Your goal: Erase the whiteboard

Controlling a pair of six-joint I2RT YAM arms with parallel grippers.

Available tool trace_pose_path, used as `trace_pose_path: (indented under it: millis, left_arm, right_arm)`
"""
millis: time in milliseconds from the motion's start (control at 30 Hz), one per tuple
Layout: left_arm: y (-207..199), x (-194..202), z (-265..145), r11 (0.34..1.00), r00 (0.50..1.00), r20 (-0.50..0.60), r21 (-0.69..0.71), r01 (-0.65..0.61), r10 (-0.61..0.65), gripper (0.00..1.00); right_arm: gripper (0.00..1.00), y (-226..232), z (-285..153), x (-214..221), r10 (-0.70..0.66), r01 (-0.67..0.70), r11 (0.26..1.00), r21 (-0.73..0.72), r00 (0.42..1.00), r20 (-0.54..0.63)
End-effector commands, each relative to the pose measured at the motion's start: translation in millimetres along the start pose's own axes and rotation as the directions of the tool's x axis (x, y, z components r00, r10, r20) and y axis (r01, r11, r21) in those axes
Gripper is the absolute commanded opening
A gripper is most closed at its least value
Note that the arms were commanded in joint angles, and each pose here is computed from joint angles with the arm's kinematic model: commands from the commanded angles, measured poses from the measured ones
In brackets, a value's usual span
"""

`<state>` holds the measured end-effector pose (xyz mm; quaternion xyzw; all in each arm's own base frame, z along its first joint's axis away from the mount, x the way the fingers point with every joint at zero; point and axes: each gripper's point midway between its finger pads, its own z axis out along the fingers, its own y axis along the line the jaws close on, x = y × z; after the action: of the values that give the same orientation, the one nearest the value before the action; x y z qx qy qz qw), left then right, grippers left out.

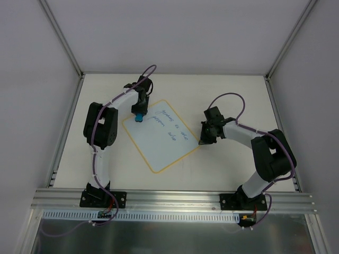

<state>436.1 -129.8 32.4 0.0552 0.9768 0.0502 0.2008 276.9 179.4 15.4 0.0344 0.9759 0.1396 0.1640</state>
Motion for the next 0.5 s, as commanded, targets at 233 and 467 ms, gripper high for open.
trace_pose_path:
  millis: [233, 467]
  left_arm:
    - [-107.5, 42.0, 11.6, 0.954, 0.971, -0.078, 0.217, -0.205, 0.226, 0.00]
    - [-188.2, 99.1, -1.9, 0.898, 0.926, -0.103, 0.303, -0.319, 0.363, 0.00]
  right_arm:
    - [0.00, -30.6, 8.6, 33.0, -0.019, 0.031, 0.993, 0.117, 0.994, -0.104]
    - [0.00, -30.6, 8.4, 33.4, -0.021, 0.033, 0.992, 0.119, 0.995, -0.101]
